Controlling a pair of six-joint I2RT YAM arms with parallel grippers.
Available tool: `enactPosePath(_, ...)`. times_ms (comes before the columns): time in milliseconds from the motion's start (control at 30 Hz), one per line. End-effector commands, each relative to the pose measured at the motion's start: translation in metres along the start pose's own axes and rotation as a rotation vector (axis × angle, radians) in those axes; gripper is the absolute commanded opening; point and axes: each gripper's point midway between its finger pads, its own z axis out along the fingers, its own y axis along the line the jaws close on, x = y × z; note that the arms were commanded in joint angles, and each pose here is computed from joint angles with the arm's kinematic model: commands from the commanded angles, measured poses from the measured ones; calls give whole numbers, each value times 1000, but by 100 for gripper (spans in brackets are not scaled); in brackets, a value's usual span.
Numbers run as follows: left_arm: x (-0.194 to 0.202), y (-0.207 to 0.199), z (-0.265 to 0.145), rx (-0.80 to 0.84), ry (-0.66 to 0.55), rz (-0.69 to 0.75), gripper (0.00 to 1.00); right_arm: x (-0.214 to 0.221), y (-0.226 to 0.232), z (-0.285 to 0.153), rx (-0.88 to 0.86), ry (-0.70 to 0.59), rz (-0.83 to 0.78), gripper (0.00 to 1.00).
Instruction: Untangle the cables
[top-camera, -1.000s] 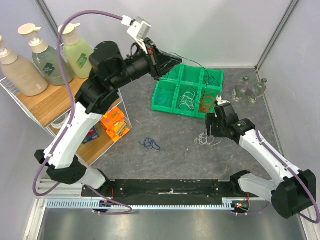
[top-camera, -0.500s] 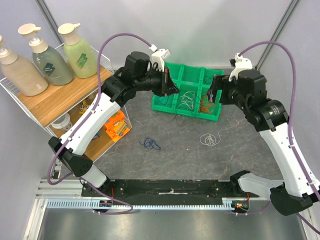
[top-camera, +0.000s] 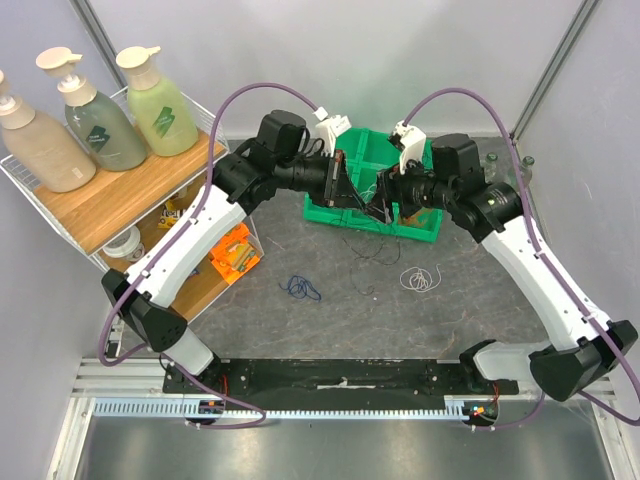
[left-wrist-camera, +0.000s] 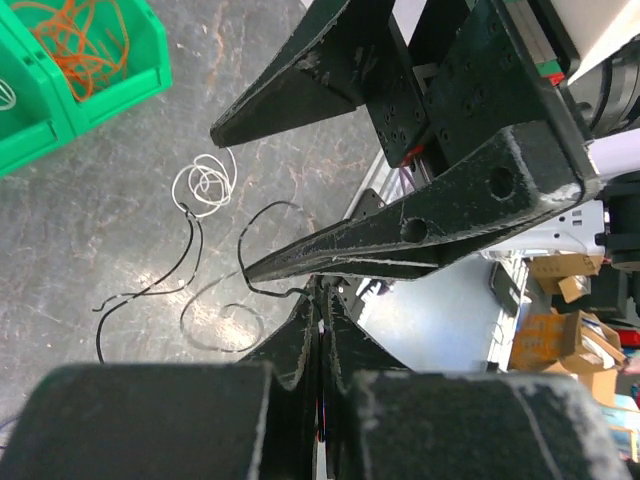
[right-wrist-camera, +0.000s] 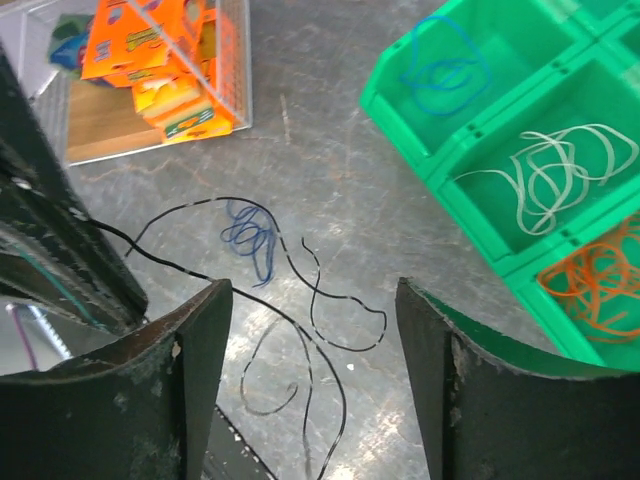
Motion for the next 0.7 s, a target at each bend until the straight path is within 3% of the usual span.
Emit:
enactPosePath(0,5,-19,-7,77,18,-46,2,-14,30,-5,-159,-75,-61,70)
enactPosePath(133,0,-24,-8,87,5,-53,2,-1,29,-10,-148,-63,-45,66)
enactPosePath(267,2,-17,-11,54,-1,-32,2,0,18,-26,-53,-94,-60,75)
enactPosePath(367,2,-15,-8,67,18,-55,2,2,12,-38,1,-93,-96,76)
enactPosePath(667,-5,-43,-14,212,30,-32,2,2,16,-15,-73,-106,-125,73)
